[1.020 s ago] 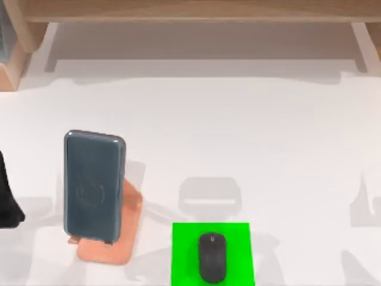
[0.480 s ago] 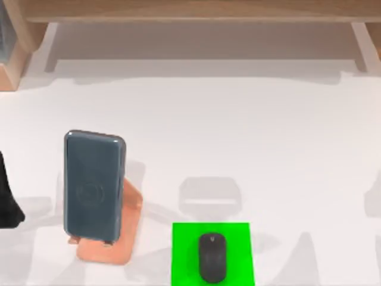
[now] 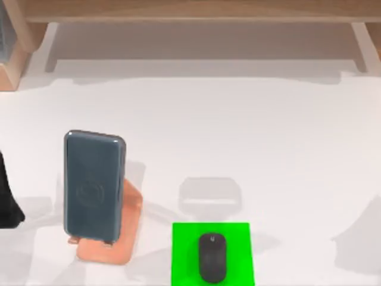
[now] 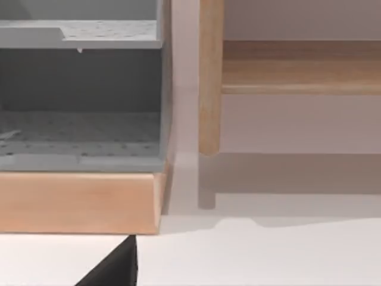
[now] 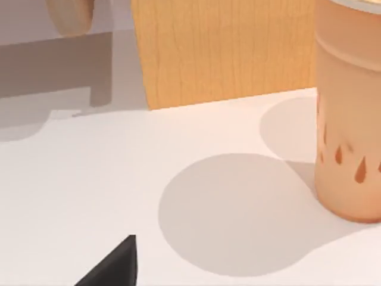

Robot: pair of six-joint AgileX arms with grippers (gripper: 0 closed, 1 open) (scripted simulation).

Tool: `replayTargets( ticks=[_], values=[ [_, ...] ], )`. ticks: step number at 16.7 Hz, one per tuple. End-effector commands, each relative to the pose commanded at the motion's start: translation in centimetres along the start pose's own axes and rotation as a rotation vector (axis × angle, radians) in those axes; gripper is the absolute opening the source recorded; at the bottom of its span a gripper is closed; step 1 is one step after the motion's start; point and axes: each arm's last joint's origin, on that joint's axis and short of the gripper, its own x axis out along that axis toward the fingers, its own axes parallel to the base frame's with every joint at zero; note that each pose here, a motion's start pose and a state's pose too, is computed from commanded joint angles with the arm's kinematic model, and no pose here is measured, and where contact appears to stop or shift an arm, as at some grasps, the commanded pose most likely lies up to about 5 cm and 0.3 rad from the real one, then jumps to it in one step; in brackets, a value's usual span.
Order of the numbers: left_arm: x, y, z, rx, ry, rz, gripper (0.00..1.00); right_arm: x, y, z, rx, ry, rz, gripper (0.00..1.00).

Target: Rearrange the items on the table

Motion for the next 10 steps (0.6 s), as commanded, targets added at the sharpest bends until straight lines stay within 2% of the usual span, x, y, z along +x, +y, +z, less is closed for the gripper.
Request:
replayTargets(
  ticks=[5, 10],
  values=[
    [0.0, 0.0, 0.0, 0.0, 0.0, 0.0, 1.0, 5.3, -5.0, -1.6, 0.037, -0.013, 0.007, 1.0],
    [0.0, 0.0, 0.0, 0.0, 0.0, 0.0, 1.0, 10.0, -8.6, -2.9, -0.022, -0.149, 0.053, 1.0]
  ],
)
